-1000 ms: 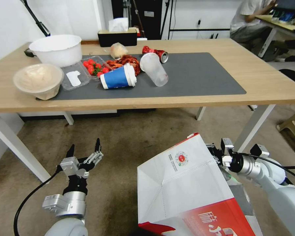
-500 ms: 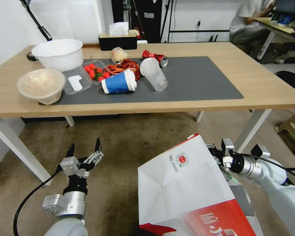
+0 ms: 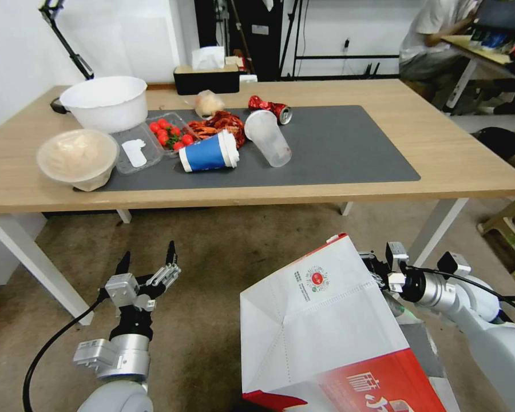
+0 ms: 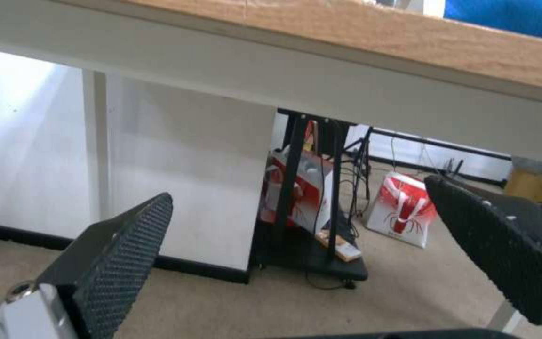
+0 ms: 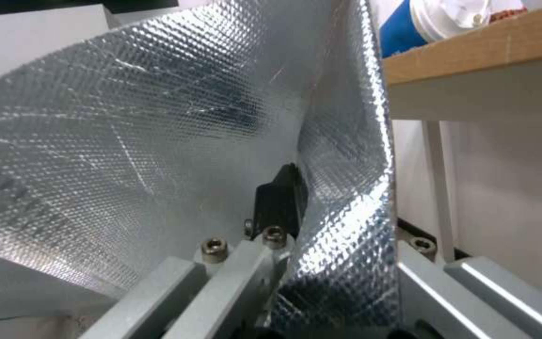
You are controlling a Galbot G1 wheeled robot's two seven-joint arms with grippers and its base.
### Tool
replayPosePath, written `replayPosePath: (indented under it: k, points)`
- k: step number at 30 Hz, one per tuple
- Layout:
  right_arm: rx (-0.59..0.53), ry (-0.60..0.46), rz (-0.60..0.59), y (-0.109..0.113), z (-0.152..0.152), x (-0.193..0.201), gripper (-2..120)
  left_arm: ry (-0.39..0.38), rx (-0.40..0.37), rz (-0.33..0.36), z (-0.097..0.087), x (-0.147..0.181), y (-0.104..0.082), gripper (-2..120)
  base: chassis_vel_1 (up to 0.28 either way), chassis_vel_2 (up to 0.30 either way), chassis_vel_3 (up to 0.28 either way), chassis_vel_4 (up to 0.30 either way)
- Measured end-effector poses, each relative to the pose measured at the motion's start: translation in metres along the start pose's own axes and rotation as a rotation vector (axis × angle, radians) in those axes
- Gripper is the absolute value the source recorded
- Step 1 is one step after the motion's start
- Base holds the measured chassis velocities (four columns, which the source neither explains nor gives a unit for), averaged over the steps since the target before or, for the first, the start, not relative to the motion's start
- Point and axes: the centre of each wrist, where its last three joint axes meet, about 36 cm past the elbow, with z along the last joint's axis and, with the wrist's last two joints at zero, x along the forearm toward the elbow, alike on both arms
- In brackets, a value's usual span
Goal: Pick up the food delivery bag from the floor and place it on the table.
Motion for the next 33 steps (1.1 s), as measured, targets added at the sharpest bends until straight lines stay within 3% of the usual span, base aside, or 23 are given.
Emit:
replayPosePath:
  k: [33]
  points:
    - [0.003, 0.000, -0.014, 0.0040, -0.0014, -0.0015, 0, -0.004, -0.001, 0.006, -0.0022, 0.0002, -0.0010, 100, 0.000, 0.000, 0.000, 0.000]
